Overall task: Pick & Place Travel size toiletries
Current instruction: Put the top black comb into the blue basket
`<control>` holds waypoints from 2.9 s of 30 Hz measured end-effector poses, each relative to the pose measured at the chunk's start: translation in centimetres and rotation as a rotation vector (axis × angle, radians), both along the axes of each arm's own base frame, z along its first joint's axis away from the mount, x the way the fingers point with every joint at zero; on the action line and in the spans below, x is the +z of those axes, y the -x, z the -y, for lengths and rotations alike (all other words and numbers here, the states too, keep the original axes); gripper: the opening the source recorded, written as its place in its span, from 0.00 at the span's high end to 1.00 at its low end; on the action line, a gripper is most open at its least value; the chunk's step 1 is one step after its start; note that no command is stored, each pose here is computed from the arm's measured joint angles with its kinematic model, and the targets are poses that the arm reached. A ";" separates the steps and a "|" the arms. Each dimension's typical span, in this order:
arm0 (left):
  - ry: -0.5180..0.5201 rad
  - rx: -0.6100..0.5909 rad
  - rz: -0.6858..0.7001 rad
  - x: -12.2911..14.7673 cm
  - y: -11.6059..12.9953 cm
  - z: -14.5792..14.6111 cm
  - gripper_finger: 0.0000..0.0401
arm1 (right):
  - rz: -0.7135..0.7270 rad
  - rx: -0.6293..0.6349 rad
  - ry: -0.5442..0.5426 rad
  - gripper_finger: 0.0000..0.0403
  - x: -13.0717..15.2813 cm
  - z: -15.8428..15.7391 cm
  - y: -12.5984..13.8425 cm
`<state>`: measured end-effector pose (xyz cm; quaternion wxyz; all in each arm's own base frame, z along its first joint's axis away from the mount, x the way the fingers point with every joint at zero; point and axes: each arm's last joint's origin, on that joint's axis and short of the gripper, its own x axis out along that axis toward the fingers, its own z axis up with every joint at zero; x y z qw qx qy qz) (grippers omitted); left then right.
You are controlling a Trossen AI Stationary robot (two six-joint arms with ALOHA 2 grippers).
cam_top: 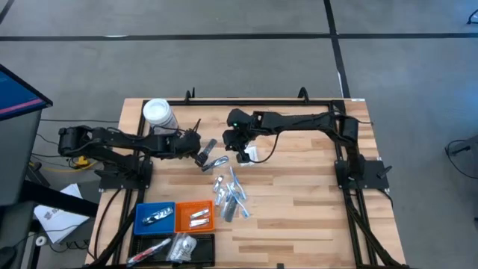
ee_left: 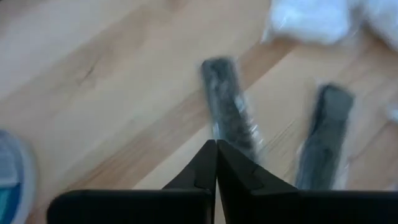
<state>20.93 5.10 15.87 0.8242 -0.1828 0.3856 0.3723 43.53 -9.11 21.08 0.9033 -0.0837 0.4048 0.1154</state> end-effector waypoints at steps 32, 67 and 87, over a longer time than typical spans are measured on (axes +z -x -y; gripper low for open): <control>0.083 -0.287 0.033 -3.4 -4.6 -0.7 0.99 | -0.292 0.038 -0.073 1.00 1.5 -3.0 2.0; 0.176 -0.314 -0.014 -2.4 -3.3 0.2 1.00 | 0.398 -0.095 -0.056 1.00 6.8 -2.7 16.1; 0.275 -0.398 -0.116 -1.3 -2.8 1.9 1.00 | 0.128 0.011 -0.049 0.97 1.5 -2.7 7.7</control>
